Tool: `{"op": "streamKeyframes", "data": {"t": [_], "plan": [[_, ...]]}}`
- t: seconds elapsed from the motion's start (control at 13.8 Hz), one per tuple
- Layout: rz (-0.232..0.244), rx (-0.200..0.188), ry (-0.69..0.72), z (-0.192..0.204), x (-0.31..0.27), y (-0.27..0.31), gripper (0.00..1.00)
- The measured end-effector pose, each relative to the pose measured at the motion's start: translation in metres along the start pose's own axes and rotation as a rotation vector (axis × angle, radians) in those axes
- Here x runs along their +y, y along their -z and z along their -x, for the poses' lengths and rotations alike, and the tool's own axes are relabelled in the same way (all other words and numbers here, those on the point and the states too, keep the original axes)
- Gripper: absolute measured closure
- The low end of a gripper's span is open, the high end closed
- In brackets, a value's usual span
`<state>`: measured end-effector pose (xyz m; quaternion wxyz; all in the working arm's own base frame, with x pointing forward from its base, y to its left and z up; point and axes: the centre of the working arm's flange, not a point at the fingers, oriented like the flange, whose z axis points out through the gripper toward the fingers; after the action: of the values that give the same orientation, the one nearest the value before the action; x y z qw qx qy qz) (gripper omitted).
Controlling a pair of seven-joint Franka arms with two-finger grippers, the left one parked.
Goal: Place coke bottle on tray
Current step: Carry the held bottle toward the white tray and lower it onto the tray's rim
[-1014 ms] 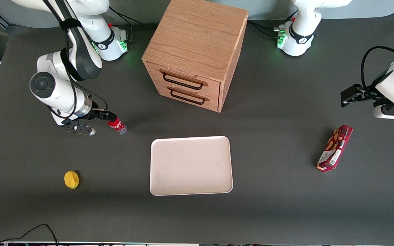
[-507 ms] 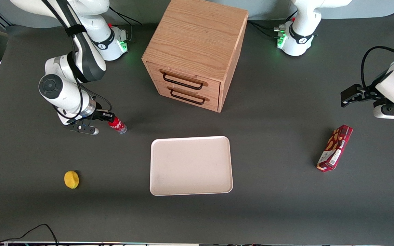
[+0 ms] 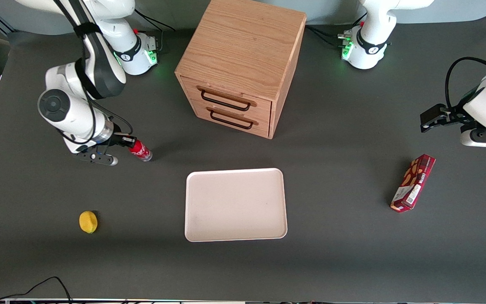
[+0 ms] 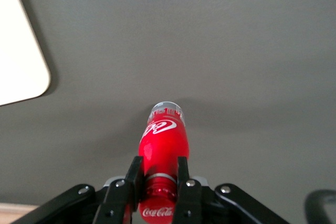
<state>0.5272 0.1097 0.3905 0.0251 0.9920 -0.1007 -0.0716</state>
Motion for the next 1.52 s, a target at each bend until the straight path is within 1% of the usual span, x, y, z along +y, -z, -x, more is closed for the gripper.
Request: {"op": "streamKeyframes", "data": {"t": [0.14, 0.36, 0.51, 0.65, 0.8, 0.94, 1.01, 1.09, 1.23, 1.45, 1.52], "plan": [[0.004, -0.001, 0.011, -0.004, 0.004, 0.062, 0.70], [-0.016, 0.032, 0.014, -0.005, 0.005, 0.156, 0.70], [-0.059, 0.026, -0.014, -0.012, -0.003, 0.194, 0.70], [-0.114, 0.008, -0.080, -0.032, -0.027, 0.209, 0.70], [-0.163, -0.019, -0.175, -0.058, -0.068, 0.200, 0.70], [-0.222, -0.050, -0.283, -0.089, -0.111, 0.172, 0.70], [-0.249, -0.040, -0.336, -0.107, -0.129, 0.153, 0.70], [-0.261, -0.012, -0.386, -0.124, -0.145, 0.131, 0.70], [-0.265, 0.039, -0.458, -0.149, -0.173, 0.082, 0.70], [-0.291, 0.076, -0.519, -0.172, -0.197, 0.024, 0.70], [-0.282, 0.093, -0.525, -0.176, -0.202, 0.010, 0.70]]}}
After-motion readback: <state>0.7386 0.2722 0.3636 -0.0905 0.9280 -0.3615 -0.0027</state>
